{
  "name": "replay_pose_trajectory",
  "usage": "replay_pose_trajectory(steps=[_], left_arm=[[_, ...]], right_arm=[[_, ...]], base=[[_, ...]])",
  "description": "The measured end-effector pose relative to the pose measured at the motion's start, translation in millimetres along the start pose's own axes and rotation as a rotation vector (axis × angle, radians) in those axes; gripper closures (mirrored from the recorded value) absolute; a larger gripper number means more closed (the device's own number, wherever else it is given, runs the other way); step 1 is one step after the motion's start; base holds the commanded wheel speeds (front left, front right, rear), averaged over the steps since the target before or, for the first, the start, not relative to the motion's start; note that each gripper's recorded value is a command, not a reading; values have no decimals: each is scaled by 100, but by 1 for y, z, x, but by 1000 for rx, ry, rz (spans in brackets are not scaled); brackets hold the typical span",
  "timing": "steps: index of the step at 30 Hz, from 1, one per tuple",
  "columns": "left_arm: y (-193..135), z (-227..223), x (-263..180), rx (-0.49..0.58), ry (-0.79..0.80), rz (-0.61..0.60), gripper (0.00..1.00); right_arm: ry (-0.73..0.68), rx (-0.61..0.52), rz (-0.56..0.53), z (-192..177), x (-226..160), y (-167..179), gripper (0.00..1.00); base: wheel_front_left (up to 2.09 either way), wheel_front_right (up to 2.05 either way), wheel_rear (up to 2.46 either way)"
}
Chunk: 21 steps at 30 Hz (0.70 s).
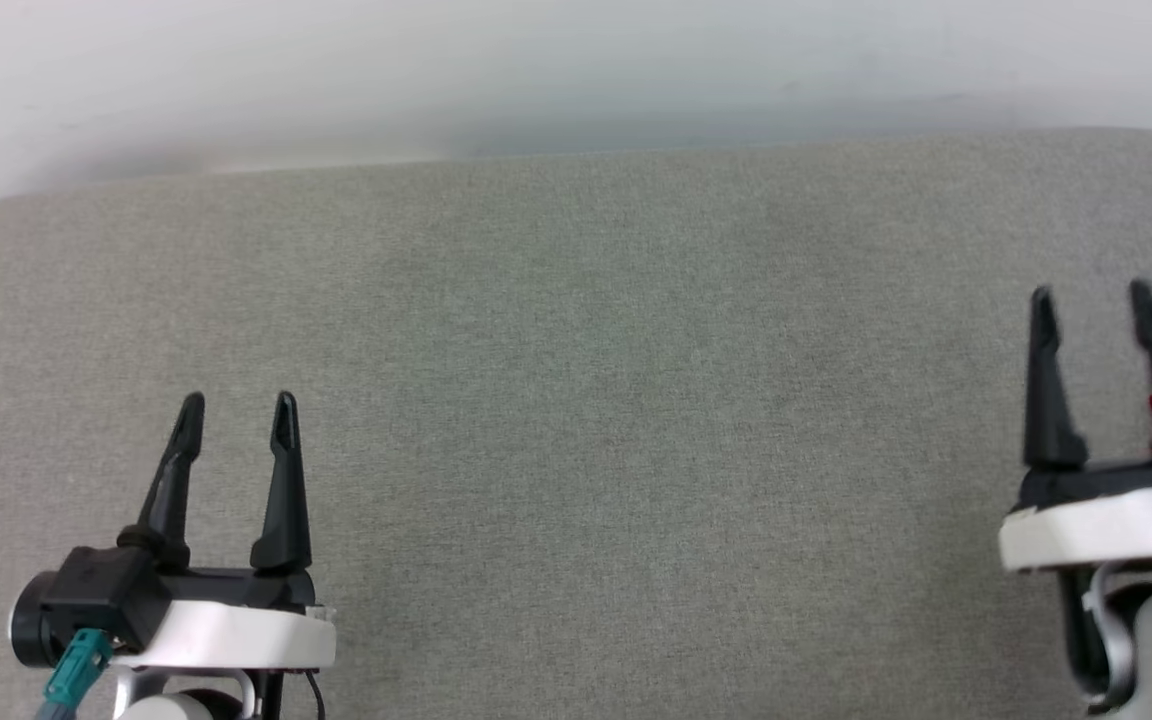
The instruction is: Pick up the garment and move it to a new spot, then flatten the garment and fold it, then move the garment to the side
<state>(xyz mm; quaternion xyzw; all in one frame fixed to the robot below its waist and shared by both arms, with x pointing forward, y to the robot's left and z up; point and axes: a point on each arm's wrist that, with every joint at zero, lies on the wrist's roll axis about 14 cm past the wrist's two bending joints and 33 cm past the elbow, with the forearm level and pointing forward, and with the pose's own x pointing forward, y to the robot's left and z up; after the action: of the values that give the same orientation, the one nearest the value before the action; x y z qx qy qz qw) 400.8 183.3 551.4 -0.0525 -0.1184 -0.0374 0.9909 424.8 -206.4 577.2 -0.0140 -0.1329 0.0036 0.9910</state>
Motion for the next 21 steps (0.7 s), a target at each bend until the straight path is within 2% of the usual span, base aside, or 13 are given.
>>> replay_pose_trajectory(steps=[8, 21], left_arm=[[-2, -4, -11, -22, 20, 7, 0], [-4, -12, -11, -21, 45, -1, 0]], right_arm=[[74, 75, 20, -30, -24, 15, 0], [84, 112, 29, -34, -29, 21, 0]], base=[[0, 0, 0], [0, 0, 0]])
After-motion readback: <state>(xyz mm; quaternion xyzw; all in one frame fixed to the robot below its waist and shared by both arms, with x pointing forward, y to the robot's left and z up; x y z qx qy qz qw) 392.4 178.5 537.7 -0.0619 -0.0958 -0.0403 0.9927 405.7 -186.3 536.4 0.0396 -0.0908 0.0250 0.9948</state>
